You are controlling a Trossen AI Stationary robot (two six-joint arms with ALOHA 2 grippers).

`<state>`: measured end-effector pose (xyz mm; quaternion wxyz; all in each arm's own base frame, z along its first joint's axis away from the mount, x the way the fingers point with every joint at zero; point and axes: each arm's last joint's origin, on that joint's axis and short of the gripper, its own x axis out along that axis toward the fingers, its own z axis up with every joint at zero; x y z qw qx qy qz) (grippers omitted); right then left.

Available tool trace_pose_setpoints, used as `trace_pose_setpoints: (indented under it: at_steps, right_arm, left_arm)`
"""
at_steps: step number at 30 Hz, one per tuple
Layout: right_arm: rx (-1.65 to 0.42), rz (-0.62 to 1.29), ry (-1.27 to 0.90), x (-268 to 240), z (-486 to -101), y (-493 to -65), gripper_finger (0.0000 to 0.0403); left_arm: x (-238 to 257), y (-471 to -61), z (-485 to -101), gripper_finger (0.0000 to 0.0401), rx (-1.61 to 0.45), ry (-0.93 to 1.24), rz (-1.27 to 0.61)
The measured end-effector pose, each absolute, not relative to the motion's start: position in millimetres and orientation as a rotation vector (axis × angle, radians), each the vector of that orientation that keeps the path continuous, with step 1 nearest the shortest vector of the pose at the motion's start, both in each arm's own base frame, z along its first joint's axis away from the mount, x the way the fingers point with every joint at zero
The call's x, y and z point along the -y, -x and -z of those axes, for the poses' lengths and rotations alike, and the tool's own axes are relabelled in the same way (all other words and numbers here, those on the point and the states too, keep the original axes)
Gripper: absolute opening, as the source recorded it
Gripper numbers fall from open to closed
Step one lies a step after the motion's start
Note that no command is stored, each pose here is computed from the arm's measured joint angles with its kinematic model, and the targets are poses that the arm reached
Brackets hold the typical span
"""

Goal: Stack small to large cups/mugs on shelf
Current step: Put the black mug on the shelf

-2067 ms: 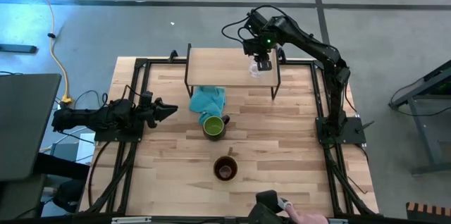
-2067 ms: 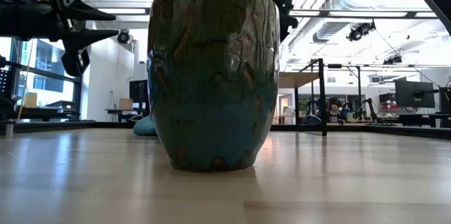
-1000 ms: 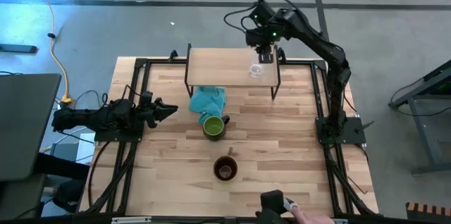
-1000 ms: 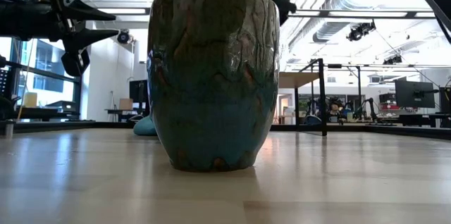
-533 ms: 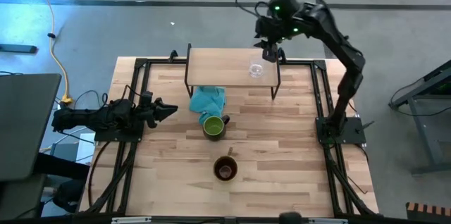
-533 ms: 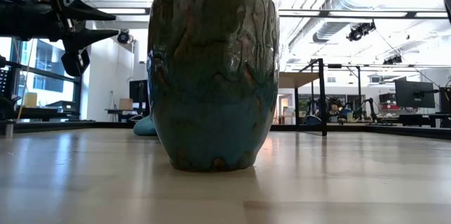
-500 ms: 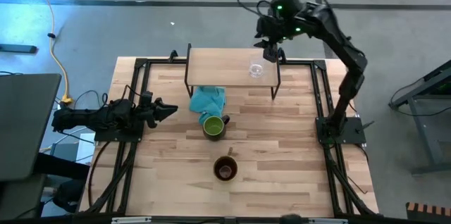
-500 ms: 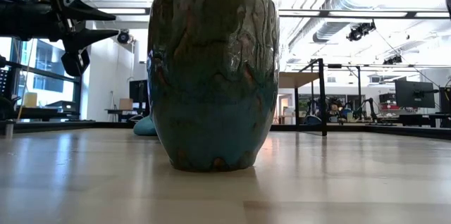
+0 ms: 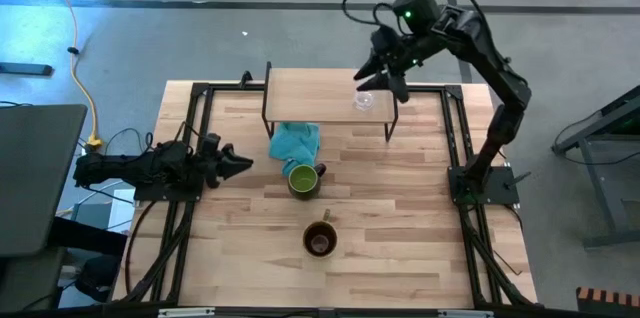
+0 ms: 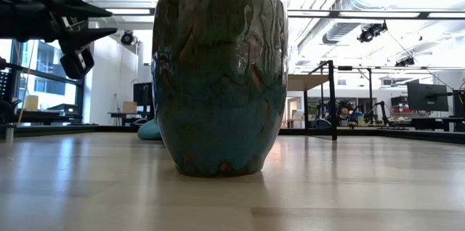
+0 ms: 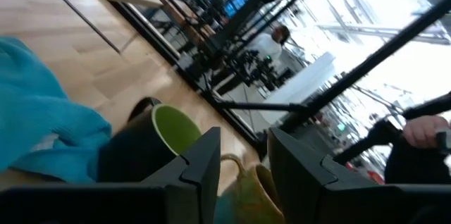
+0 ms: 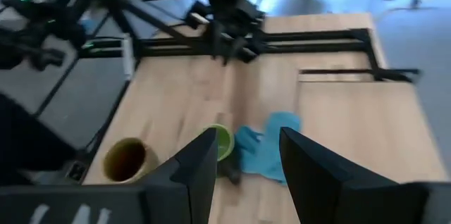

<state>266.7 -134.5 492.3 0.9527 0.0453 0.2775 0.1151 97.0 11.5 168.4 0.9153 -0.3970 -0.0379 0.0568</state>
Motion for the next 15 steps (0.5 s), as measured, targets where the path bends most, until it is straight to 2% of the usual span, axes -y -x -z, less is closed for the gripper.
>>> trace_pose_setpoints:
  at_steps: [8, 15]
  right_arm:
    - [-0.569, -0.395, -0.102, 114.0, -483.1, -282.9, 0.0144]
    - [-0.742, -0.460, -0.230, 100.7, -442.7, -301.7, 0.0144]
  left_arm:
    - [-9.4, -97.1, -168.4, 0.0106, 0.050, 0.863, -0.047]
    - [-9.1, -97.2, -168.0, 0.0106, 0.041, 0.869, -0.040]
